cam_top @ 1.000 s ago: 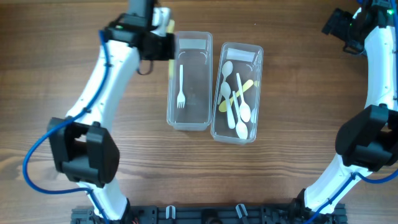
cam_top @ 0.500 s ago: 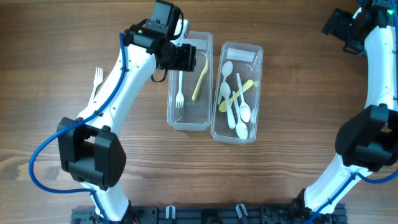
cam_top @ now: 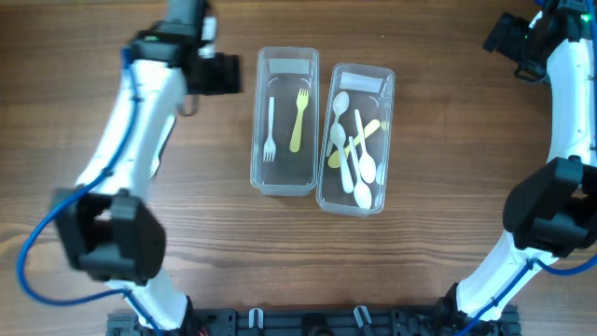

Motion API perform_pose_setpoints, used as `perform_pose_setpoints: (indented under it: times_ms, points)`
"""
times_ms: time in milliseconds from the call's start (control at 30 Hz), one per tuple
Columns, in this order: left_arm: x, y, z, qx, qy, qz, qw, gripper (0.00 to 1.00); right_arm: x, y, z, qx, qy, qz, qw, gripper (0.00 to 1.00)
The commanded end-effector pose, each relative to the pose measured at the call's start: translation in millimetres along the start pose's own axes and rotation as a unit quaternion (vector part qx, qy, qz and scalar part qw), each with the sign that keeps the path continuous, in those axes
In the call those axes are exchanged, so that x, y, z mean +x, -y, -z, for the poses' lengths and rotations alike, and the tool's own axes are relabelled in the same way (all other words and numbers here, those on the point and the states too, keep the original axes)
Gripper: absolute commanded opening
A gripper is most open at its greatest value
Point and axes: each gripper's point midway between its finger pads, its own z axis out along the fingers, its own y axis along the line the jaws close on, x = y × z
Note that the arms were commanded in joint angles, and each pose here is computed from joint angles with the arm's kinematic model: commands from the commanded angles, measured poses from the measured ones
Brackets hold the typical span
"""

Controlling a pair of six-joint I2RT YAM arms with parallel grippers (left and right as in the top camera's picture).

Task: Pack container
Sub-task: 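Carry the yellow fork right and release it into the left container, then lower the left gripper onto the light-blue spoon handle and grasp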

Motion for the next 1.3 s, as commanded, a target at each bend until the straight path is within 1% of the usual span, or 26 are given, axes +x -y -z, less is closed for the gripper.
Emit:
perform_pose_setpoints:
  times_ms: [0, 100, 167, 367, 567, 733, 900, 1000, 1133, 1267]
  points:
    - [-6.9, -62.6, 50.6, -0.04, 0.033, 0.059, 0.997, 1.0, 2.3, 0.5, -5.0, 0.008, -0.003, -0.006, 1.0, 1.0]
    - [7.3, -96.3, 50.8, -0.06, 0.003, 0.09, 0.994, 1.0, 2.3, 0.5, -5.0, 0.008, -0.003, -0.006, 1.0, 1.0]
    - [20.1, -118.3, 45.1, -0.071, -0.026, 0.093, 0.993, 1.0, 2.4, 0.4, -5.0, 0.008, -0.003, -0.006, 1.0, 1.0]
    - [42.6, -142.2, 23.9, -0.082, -0.061, 0.103, 0.989, 1.0, 2.3, 0.5, -5.0, 0.008, -0.003, -0.006, 1.0, 1.0]
    - [61.1, -145.4, -7.3, -0.078, -0.084, 0.076, 0.99, 1.0, 2.4, 0.4, -5.0, 0.008, -0.003, -0.006, 1.0, 1.0]
    - [76.2, -146.6, -33.6, -0.077, -0.115, 0.072, 0.988, 1.0, 2.3, 0.5, -5.0, 0.008, -0.003, -0.006, 1.0, 1.0]
    - [71.0, -147.3, -58.5, -0.071, -0.114, 0.068, 0.989, 1.0, 2.4, 0.4, -5.0, 0.008, -0.003, -0.006, 1.0, 1.0]
    - [69.1, -133.4, -74.9, -0.02, -0.117, 0.029, 0.993, 1.0, 2.2, 0.5, -5.0, 0.008, -0.003, -0.006, 1.0, 1.0]
    - [75.3, -133.9, -90.4, -0.017, -0.133, 0.023, 0.991, 1.0, 2.4, 0.4, -5.0, 0.008, -0.003, -0.006, 1.0, 1.0]
    - [76.0, -134.6, -99.4, -0.009, -0.137, -0.03, 0.99, 1.0, 2.3, 0.5, -5.0, 0.008, -0.003, -0.006, 1.0, 1.0]
